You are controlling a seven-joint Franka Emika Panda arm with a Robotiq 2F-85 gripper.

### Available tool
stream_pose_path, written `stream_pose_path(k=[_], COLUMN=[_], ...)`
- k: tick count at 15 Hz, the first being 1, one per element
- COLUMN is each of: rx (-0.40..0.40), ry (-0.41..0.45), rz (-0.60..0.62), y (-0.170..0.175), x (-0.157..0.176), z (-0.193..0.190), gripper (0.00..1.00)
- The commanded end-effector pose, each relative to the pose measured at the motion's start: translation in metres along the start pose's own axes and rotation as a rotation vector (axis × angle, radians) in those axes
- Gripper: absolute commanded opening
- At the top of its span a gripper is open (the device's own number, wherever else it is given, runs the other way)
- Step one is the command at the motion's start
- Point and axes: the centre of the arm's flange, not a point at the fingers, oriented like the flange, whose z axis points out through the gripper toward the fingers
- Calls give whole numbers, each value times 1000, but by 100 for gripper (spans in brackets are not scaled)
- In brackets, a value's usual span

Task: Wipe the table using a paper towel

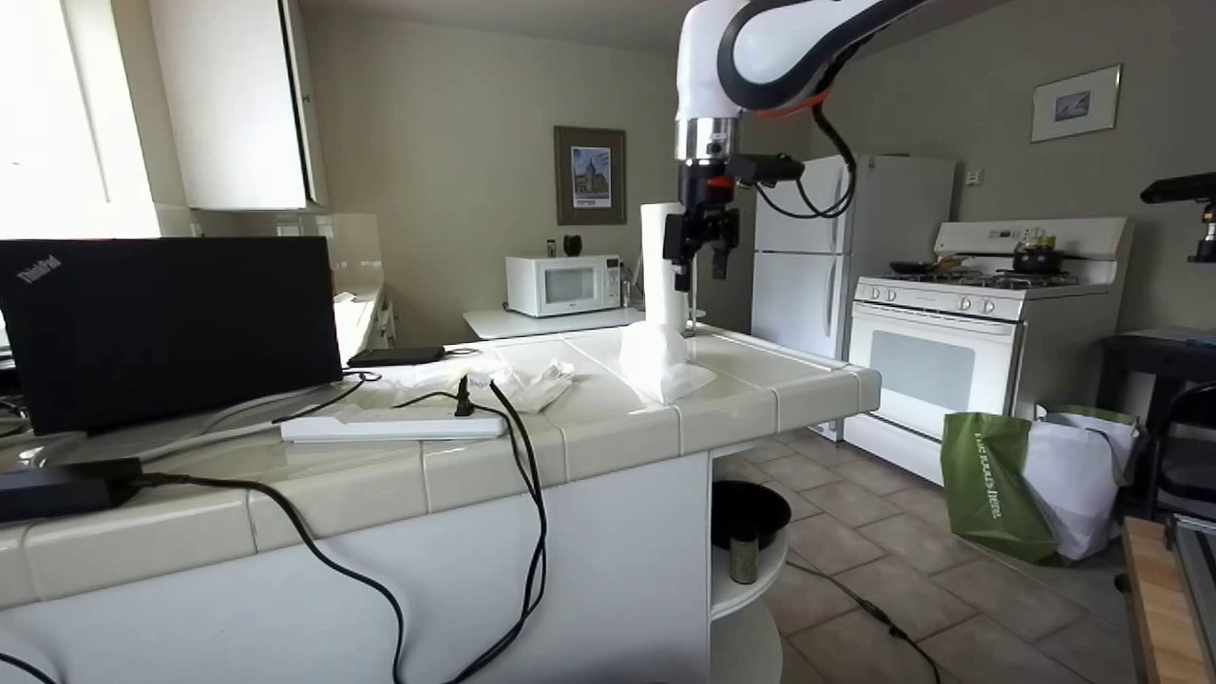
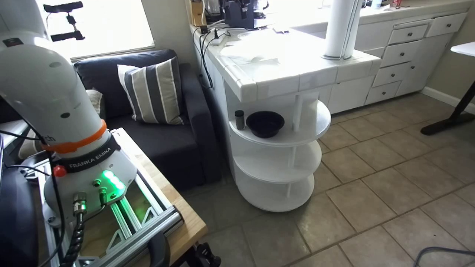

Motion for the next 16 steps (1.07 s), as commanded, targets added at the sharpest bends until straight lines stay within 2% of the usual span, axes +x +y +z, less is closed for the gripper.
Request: stream_pose_path(k=[1, 6, 12, 13, 14, 16], rx=[-18, -9, -18, -20, -22, -26], ry=[2, -9, -36, -47, -52, -72], rz=[86, 172, 237, 243, 250, 252], y=[-12, -16, -10, -11, -12, -14], x=[53, 82, 101, 102, 103, 105], z=[33, 75, 115, 120, 125, 133], gripper=[100, 100, 100, 97, 75, 70])
